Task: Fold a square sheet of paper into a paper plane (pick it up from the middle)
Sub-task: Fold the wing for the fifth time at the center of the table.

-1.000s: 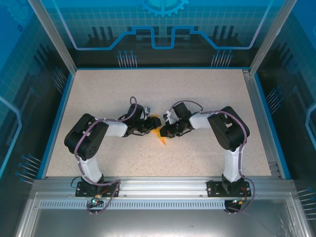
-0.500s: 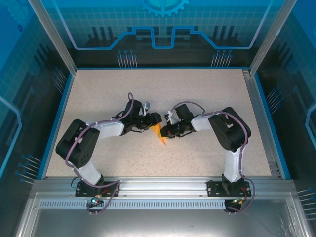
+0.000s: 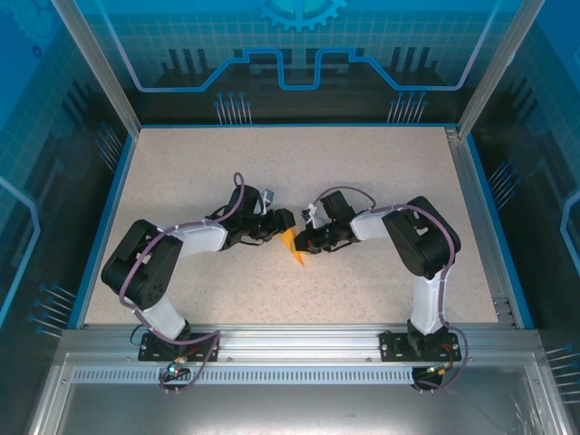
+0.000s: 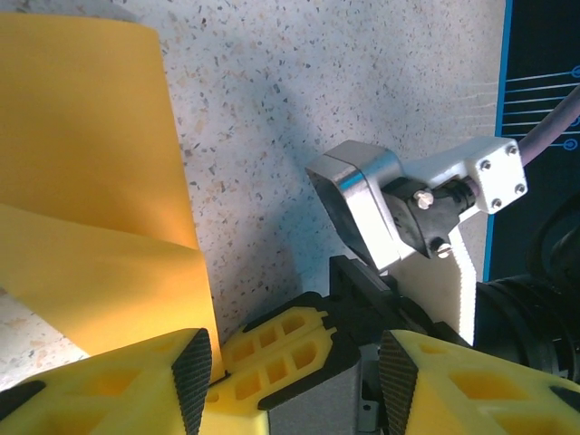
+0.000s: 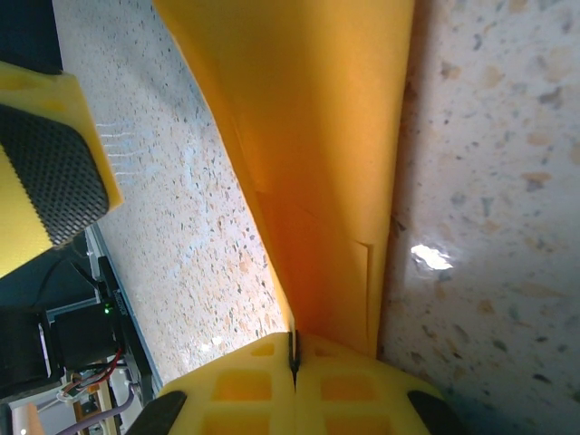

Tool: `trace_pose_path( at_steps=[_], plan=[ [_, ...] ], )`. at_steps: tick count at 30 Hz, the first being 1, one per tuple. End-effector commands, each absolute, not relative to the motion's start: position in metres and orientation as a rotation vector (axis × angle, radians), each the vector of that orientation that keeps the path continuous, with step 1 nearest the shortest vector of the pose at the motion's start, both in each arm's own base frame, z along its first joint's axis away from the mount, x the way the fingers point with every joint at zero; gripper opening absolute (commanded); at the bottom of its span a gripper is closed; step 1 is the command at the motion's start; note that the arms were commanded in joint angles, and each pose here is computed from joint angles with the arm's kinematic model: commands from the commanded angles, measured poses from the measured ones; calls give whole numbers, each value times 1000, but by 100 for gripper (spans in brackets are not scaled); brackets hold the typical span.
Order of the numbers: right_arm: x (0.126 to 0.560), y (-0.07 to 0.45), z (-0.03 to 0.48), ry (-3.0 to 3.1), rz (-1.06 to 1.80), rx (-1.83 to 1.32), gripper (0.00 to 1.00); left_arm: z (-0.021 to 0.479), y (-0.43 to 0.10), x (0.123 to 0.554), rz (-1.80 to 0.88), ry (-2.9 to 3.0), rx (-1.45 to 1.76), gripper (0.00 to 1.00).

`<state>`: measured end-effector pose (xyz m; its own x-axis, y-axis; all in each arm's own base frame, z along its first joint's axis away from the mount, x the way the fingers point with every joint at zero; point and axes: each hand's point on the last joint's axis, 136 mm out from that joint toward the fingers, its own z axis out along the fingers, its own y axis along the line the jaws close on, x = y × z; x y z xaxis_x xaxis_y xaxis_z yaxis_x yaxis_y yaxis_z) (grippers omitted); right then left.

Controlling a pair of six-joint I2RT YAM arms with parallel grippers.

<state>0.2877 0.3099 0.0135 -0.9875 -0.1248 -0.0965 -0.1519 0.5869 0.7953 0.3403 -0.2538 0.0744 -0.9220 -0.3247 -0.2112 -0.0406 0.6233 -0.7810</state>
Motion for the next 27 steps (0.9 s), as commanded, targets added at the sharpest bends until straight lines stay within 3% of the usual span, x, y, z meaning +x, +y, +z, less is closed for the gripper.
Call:
trace_pose_path(
  at_steps=[1,27],
  plan=[
    [277,289,-20,2898,1215,-140,4,81,-252,340,-1200,2493,-302,55],
    [270,280,-36,2931,1276,48,4,60,-274,335,-1337,2527,-195,56]
  ],
)
